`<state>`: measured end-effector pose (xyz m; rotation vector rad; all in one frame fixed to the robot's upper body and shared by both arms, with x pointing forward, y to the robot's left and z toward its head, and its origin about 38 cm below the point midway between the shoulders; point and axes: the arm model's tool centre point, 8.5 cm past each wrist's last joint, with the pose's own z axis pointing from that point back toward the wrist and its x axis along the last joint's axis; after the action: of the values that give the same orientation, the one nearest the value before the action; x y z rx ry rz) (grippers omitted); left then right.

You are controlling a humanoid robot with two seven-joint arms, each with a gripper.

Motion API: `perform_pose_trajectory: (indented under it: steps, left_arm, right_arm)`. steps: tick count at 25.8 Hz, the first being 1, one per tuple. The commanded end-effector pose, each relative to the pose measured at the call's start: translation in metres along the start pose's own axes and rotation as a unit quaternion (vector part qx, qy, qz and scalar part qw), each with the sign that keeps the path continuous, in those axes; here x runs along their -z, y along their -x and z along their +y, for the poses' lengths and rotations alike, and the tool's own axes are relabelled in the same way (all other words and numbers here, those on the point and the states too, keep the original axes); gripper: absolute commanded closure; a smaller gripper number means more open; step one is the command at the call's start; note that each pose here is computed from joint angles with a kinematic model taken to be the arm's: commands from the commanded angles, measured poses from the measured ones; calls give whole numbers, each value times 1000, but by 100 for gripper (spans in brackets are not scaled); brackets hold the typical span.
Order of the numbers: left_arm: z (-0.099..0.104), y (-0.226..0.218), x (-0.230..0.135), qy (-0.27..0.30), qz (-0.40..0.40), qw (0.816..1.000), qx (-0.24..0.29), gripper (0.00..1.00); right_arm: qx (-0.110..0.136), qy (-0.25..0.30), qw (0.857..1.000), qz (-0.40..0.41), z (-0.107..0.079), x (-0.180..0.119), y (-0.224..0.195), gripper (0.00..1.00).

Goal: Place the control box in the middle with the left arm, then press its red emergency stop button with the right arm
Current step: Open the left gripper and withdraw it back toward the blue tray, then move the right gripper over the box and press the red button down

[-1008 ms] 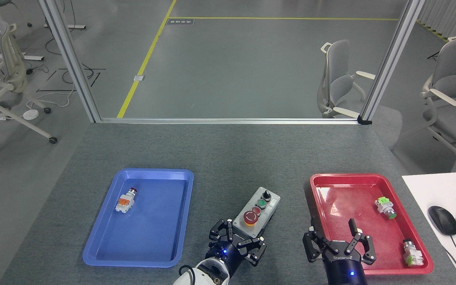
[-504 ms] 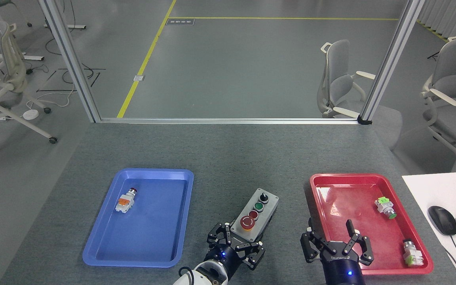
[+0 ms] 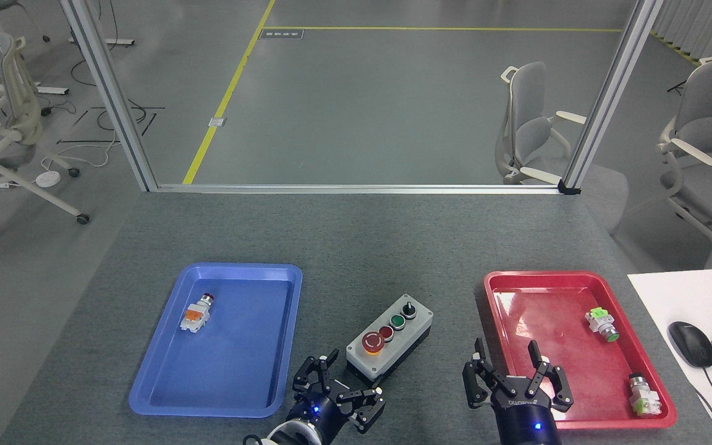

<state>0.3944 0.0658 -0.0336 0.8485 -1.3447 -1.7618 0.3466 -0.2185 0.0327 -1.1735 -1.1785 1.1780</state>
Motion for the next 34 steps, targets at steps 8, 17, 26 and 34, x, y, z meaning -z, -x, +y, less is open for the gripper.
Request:
perform_pose_trajectory:
  steps: [8, 17, 26, 34]
  left_arm:
    - [25, 72, -82, -76, 41, 996, -2, 2]
    - [76, 205, -126, -163, 197, 966, -31, 2]
    - [81, 265, -130, -174, 306, 933, -75, 2]
    - [81, 255, -118, -179, 323, 924, -97, 2]
  right_arm:
    - [4, 2, 1000, -6, -1, 0, -7, 20]
    - [12, -26, 998, -48, 8, 3, -43, 56]
    - [6, -25, 994, -107, 4, 20, -87, 100]
    - [3, -35, 990, -139, 8, 34, -133, 100]
